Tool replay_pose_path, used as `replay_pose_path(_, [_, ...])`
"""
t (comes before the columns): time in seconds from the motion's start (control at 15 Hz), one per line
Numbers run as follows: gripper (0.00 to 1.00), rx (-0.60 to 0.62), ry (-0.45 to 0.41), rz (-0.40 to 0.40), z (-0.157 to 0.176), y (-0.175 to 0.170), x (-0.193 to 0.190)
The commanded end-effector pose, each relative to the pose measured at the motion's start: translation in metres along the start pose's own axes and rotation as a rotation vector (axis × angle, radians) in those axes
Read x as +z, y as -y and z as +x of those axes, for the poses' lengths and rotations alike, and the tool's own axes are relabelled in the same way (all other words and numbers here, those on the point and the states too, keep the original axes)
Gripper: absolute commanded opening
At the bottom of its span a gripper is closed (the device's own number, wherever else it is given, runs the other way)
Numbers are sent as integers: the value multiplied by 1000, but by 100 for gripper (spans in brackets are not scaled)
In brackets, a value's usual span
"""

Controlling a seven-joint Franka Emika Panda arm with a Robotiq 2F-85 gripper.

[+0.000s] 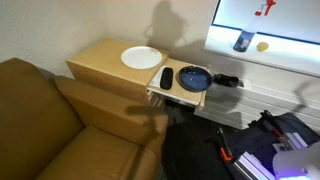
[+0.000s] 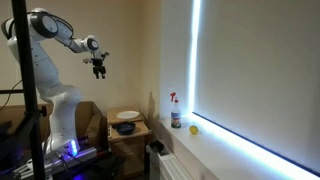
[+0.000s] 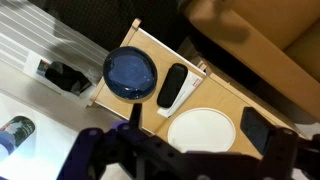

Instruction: Put the sock on the black plate

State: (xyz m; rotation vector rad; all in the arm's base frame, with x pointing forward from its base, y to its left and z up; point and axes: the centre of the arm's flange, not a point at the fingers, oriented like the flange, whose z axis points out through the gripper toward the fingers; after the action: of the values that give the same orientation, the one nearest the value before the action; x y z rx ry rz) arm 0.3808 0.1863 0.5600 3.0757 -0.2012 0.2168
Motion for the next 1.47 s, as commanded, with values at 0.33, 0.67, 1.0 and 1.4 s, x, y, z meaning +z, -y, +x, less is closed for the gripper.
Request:
replay_pose_path(0.33, [100, 304, 16, 51, -28, -95, 61])
replay_pose_path(0.67, [100, 575, 77, 115, -67, -148, 117])
replay_pose_path(1.0, [100, 533, 121, 73, -48, -138, 115])
replay_pose_path(1.4, [100, 853, 263, 32, -3, -250, 196])
